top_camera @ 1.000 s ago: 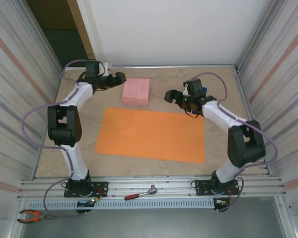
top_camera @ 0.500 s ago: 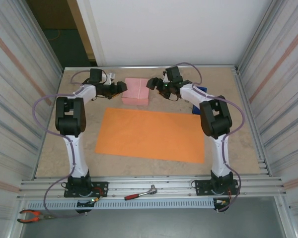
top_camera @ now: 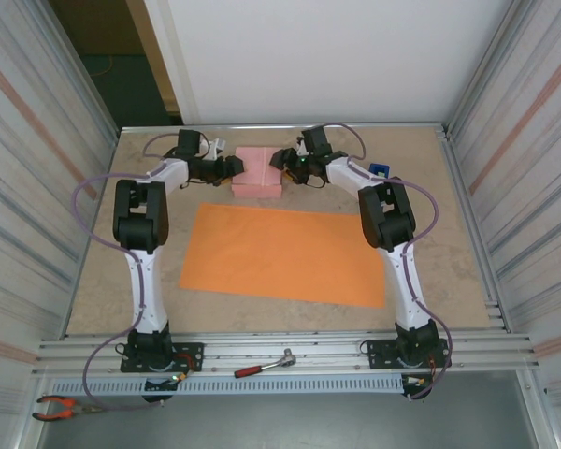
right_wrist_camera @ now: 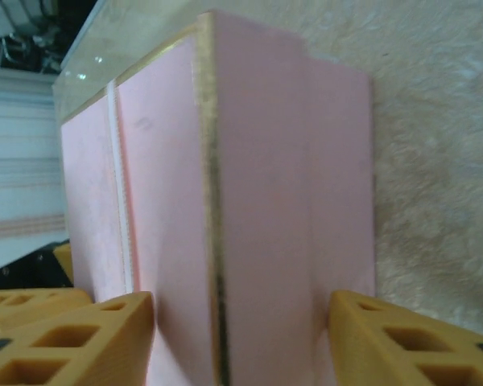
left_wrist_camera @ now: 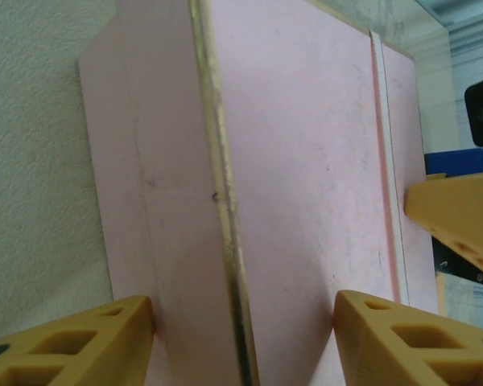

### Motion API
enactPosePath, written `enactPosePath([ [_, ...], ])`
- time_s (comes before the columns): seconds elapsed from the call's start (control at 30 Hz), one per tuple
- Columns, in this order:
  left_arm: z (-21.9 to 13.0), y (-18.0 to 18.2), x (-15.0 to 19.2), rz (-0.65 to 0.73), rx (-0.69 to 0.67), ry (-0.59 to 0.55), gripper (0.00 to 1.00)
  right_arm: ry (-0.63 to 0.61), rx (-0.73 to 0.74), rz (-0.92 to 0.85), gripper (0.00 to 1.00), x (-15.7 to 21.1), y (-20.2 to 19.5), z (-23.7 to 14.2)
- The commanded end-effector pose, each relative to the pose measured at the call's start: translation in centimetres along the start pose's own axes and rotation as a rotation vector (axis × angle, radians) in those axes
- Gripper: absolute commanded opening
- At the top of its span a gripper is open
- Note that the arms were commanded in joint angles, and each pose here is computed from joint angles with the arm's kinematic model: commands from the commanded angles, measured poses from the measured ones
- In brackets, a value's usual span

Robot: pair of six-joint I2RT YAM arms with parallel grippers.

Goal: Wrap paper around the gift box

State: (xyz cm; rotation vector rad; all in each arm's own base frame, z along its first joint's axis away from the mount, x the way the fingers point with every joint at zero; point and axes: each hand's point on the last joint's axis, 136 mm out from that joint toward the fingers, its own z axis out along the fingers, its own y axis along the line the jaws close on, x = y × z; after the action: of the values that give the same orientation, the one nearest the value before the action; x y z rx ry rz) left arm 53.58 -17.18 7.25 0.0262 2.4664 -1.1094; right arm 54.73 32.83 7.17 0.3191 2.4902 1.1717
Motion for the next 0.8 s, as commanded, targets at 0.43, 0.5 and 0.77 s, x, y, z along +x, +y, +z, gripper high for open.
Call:
enactPosePath([
  [0.43,-2.8,-15.3,3.0,0.185,0.21,0.008,0.51,-0.004,-0.111,-0.104,0.37,6.0,6.1,-7.2],
  [0.5,-3.4,-16.8,4.3,0.207,0.211,0.007,0.52,-0.009,-0.101,-0.124,0.37,7.4,6.1,-8.6],
  [0.77,-3.7,-19.6,10.9,0.219,0.231,0.043,0.53,-0.025,-0.058,-0.169,0.36,13.1,4.8,-13.6],
])
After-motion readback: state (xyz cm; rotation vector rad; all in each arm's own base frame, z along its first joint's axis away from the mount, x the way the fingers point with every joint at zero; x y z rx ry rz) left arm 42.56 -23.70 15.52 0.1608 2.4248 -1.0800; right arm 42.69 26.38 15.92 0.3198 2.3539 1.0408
